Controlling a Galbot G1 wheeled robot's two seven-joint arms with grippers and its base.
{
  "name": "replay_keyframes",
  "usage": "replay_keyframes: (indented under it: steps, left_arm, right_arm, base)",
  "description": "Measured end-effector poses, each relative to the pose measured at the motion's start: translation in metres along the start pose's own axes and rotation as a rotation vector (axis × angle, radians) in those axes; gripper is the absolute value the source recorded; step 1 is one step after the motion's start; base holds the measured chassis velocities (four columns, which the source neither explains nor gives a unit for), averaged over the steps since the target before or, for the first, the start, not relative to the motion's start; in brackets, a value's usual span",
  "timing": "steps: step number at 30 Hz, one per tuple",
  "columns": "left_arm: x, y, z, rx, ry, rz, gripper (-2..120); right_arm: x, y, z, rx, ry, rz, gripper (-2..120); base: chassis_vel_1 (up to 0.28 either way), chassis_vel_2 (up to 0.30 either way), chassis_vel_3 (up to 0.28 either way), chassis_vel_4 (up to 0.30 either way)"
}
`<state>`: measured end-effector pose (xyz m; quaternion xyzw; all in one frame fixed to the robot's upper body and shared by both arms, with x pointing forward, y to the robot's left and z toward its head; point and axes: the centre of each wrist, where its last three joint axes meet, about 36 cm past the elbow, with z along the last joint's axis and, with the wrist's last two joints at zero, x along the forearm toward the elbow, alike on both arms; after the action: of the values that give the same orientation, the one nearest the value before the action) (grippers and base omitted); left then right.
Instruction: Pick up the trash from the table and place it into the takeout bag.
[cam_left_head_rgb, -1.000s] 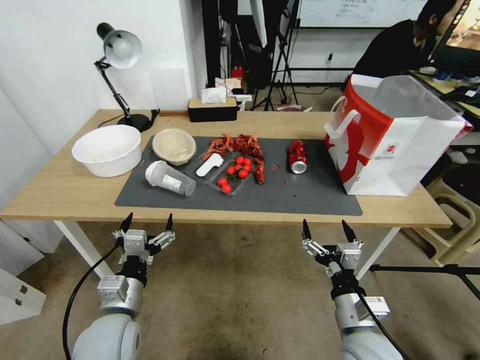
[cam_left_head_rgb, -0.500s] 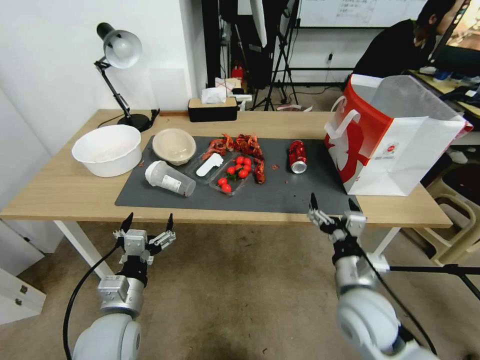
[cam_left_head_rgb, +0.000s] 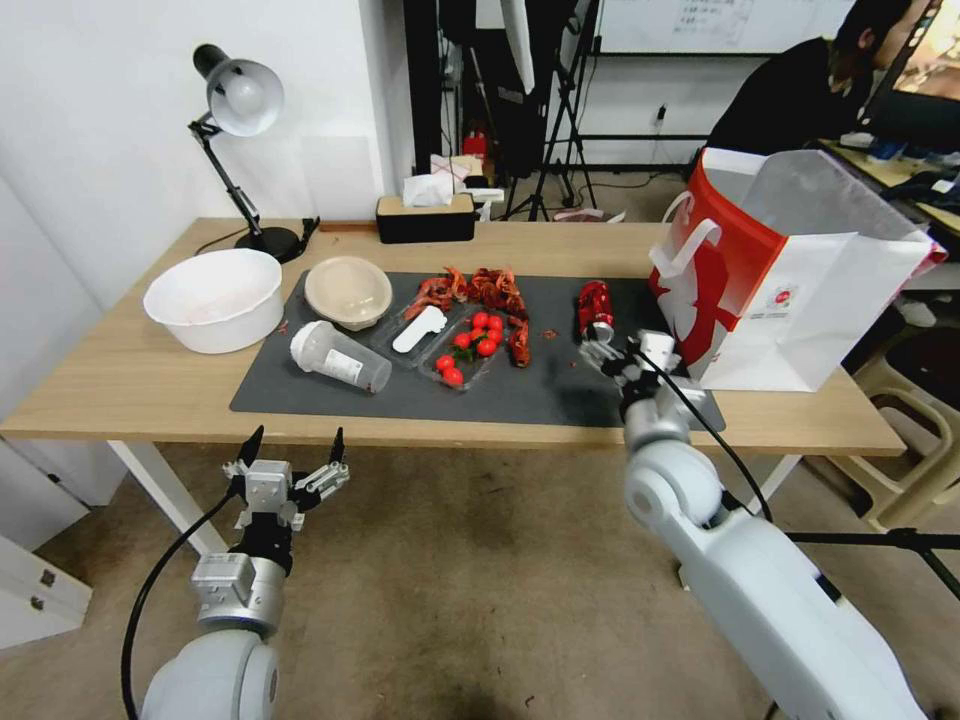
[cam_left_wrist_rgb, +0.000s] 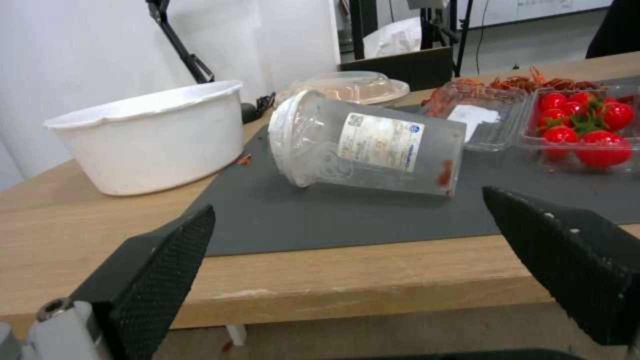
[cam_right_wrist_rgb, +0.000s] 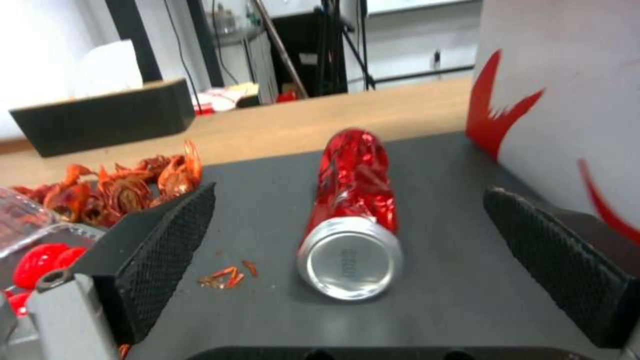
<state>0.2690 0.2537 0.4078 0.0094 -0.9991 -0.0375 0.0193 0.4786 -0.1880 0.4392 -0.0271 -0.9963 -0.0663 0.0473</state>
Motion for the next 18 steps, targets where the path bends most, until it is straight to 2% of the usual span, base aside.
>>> replay_keyframes:
  steps: [11, 15, 18]
  left_arm:
    - [0.0, 0.0, 0.0, 0.001, -0.002, -0.003, 100]
    - [0.001, 0.0, 0.0, 0.001, -0.002, -0.004, 100]
    - [0.001, 0.0, 0.0, 0.0, -0.002, -0.006, 100]
  right_arm:
    - [-0.016, 0.009, 0.001, 0.004, 0.048, 0.011, 99]
    - [-0.024, 0.013, 0.005, 0.014, 0.071, 0.021, 94]
    - [-0.029, 0.014, 0.008, 0.022, 0.085, 0.031, 85]
  base:
    - [0.0, 0.0, 0.0, 0.0]
    - [0.0, 0.0, 0.0, 0.0]
    - [0.0, 0.0, 0.0, 0.0]
